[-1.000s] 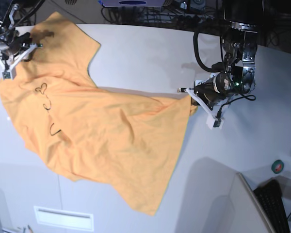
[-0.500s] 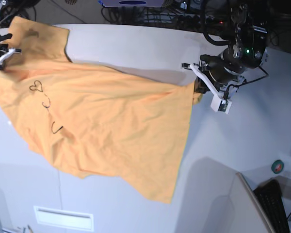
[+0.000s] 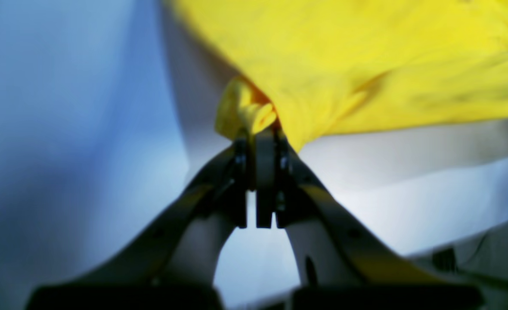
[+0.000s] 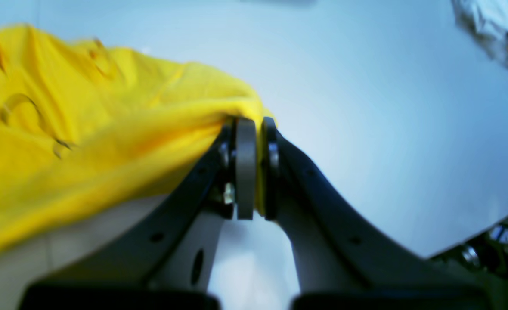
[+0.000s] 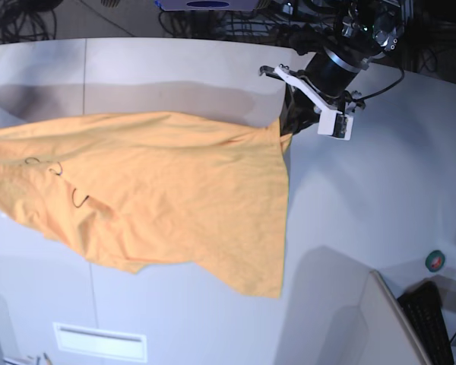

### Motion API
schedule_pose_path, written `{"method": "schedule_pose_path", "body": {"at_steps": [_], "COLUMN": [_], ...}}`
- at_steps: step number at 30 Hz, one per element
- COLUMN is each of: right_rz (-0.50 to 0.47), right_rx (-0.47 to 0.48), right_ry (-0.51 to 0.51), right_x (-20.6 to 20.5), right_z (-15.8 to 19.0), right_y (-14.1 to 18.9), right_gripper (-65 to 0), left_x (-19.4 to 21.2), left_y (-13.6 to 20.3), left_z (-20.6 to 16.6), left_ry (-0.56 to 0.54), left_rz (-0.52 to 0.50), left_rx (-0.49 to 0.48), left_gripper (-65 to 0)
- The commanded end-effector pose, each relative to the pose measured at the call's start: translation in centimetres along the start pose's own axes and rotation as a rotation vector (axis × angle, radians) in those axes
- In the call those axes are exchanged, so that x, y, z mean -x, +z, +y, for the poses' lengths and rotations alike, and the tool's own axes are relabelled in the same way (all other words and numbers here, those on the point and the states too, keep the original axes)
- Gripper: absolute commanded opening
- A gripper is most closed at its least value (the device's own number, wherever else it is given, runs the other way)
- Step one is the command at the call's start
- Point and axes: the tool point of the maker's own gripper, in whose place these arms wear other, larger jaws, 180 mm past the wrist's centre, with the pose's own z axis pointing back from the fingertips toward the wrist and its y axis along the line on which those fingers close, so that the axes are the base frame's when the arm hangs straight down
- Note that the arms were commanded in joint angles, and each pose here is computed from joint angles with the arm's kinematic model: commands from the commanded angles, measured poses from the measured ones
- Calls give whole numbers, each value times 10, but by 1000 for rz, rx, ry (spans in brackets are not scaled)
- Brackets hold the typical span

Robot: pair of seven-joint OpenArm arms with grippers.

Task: Layout the t-shirt on the table in an organized manner, then fold the t-shirt properly
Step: 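Lift the shirt high with both grippers so it hangs flat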

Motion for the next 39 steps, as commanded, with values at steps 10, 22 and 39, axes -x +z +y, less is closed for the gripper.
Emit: {"method": "schedule_pose_path", "body": {"at_steps": [10, 22, 39], "right_rz": [-263, -301, -158], "right_rx": [20, 38, -29], "right_ry": [45, 47, 57], "right_x": [-91, -141, -108], "right_z": [-5, -19, -22], "right_y": [6, -22, -58], "right_gripper": [-650, -650, -650], "left_x": [-122, -246, -188], "left_y": [-24, -29, -56], "left_z": [-49, -77, -52], "left_ry": [-26, 8, 89], "left_rz": [-418, -737, -570], "left_rx": [148, 204, 71], "left_gripper": [-650, -650, -650]}}
